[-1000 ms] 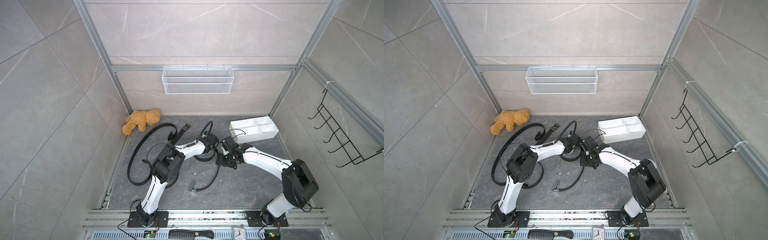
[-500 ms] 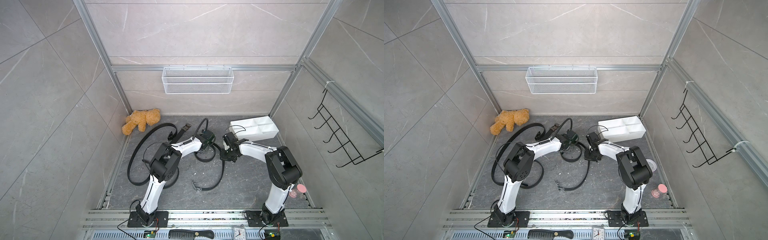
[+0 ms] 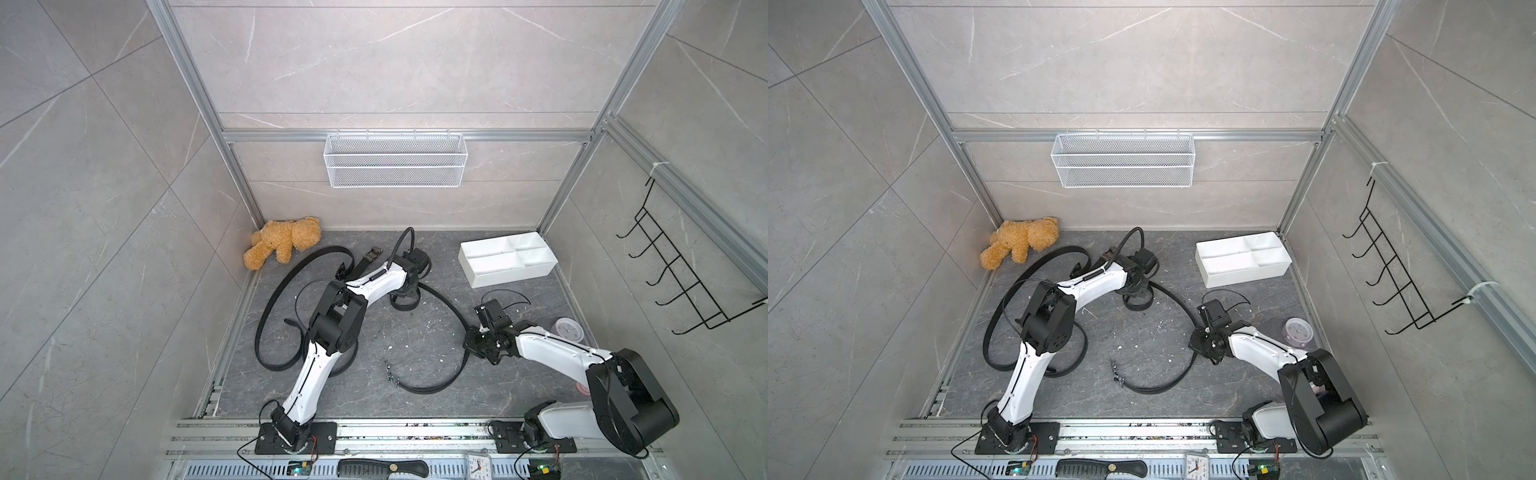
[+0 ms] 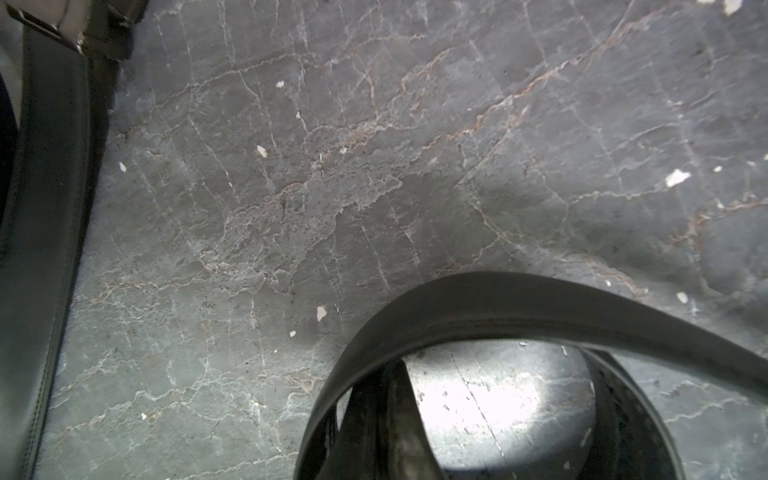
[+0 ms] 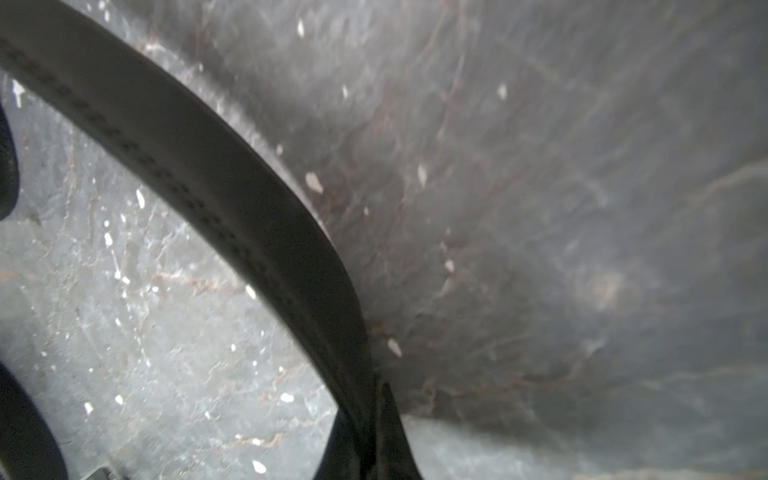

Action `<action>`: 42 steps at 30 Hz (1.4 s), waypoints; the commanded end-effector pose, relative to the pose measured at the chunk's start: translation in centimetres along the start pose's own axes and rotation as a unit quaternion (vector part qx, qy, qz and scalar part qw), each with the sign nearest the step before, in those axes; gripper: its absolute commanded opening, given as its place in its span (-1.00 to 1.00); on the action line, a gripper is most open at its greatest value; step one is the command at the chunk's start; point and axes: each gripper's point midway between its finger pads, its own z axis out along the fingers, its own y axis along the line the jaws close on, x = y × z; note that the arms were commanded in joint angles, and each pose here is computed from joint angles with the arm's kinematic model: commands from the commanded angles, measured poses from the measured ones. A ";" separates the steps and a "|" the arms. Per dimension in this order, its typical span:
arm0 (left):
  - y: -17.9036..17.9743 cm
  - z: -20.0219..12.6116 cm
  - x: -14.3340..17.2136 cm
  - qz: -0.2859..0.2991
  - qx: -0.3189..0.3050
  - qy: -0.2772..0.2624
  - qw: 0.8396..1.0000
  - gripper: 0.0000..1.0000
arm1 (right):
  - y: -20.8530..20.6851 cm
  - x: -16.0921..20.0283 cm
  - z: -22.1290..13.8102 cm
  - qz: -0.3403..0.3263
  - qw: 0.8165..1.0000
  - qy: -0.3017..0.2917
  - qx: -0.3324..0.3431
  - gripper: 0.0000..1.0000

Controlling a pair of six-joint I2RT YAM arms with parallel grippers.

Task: Place the belts into the storage roll
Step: Roll the belt at the center of the board.

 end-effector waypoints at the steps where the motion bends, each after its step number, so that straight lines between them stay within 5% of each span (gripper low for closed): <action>1: -0.2 5.8 4.1 0.007 0.004 0.064 0.998 -1.00 | 2.7 2.2 0.5 0.029 0.999 0.030 -0.032 -1.00; 7: -0.8 6.6 3.8 0.005 0.016 0.053 0.998 -1.00 | 10.7 6.2 3.7 0.013 0.993 0.074 -0.090 -1.00; 13: -0.8 6.8 5.0 0.002 0.024 0.062 0.998 -1.00 | 16.4 5.1 6.8 0.042 0.983 0.066 -0.165 -1.00; 18: -0.5 6.8 6.1 0.001 0.023 0.070 0.997 -1.00 | 16.2 5.0 4.3 -0.019 0.989 0.076 -0.124 -0.05; 23: -0.8 6.6 6.0 -0.004 0.035 0.066 0.997 -1.00 | 11.4 1.5 0.1 -0.102 0.994 0.030 -0.039 0.35; 32: -0.6 5.8 5.5 -0.003 0.042 0.055 0.998 -1.00 | 13.5 -6.7 0.7 -0.179 0.981 0.013 -0.076 0.39; 37: -0.7 5.9 5.7 -0.002 0.045 0.058 0.997 -1.00 | 15.0 -10.2 2.1 -0.246 0.969 -0.012 -0.033 0.45; 42: -0.6 5.9 5.7 -0.007 0.048 0.056 0.997 -1.00 | 15.3 -12.2 4.7 -0.238 0.971 -0.009 -0.034 0.41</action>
